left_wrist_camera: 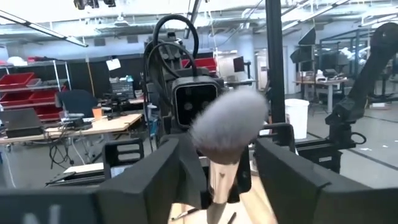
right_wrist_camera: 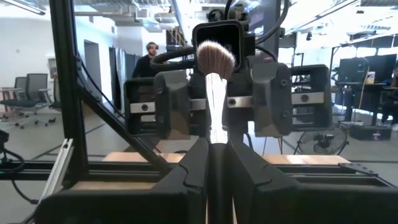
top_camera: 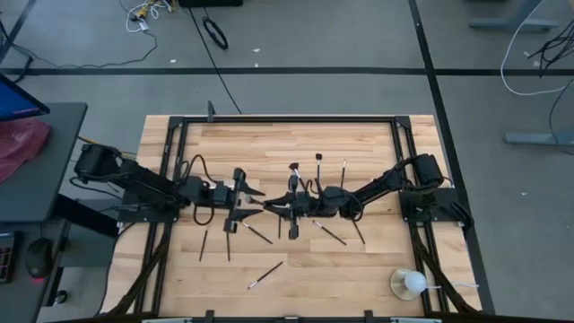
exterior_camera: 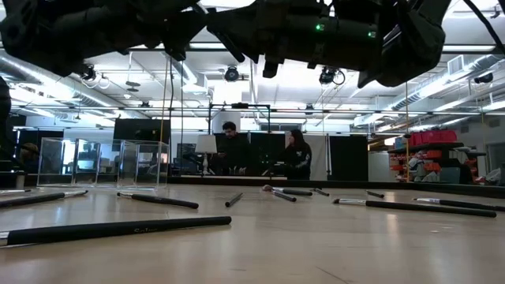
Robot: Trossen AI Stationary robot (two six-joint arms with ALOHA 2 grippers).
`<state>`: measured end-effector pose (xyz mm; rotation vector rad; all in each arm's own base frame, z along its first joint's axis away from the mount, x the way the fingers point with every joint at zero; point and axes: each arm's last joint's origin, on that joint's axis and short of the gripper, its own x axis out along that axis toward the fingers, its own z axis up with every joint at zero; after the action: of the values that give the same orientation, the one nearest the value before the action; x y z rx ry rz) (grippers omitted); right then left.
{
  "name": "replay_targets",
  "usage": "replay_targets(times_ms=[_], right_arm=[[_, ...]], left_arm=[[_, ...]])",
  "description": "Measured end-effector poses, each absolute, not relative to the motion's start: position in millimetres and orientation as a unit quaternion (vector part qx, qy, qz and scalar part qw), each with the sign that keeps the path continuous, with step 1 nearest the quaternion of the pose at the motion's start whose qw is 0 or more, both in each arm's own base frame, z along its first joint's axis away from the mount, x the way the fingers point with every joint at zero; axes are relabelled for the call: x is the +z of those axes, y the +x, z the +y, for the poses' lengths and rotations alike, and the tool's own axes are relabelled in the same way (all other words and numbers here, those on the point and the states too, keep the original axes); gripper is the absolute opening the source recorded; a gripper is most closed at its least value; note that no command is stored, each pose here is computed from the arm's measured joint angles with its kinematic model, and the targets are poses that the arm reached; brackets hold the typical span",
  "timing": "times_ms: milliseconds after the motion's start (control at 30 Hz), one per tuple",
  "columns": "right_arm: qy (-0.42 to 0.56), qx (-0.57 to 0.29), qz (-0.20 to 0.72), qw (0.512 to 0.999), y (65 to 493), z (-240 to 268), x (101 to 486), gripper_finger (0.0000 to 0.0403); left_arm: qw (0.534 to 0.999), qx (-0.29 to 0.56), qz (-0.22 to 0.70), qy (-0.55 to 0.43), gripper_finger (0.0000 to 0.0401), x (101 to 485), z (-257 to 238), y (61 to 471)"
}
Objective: Put items in baskets/containers
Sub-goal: Put the black blush brush into the transparent organizer
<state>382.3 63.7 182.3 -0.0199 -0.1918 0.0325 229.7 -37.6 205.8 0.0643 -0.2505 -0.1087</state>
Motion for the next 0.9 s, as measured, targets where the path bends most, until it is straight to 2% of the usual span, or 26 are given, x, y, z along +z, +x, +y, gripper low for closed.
replay_targets(times_ms=[267,300,533,733,900], right_arm=[[-0.016,0.017,-0.087,0.996,382.7,63.9,180.6,0.0044],[-0.013,0.018,-0.083,0.996,382.8,64.0,179.7,0.005],[0.02,0.007,-0.015,1.0,383.5,56.9,174.3,0.0117],[0.02,-0.034,0.025,0.999,382.4,52.5,170.8,0.0162],[0.018,-0.034,0.024,0.999,382.4,52.8,171.0,0.017]], left_arm=[[0.989,-0.08,-0.121,0.038,0.0052,205.6,-39.0,230.4],[0.989,-0.081,-0.117,0.04,0.0045,204.7,-38.9,230.6],[0.996,-0.063,-0.058,0.024,0.0045,208.4,-36.1,221.8],[0.998,0.043,0.054,0.011,0.0045,225.8,-25.0,195.0],[0.972,0.134,0.191,-0.022,0.0045,249.2,-16.2,166.7]])
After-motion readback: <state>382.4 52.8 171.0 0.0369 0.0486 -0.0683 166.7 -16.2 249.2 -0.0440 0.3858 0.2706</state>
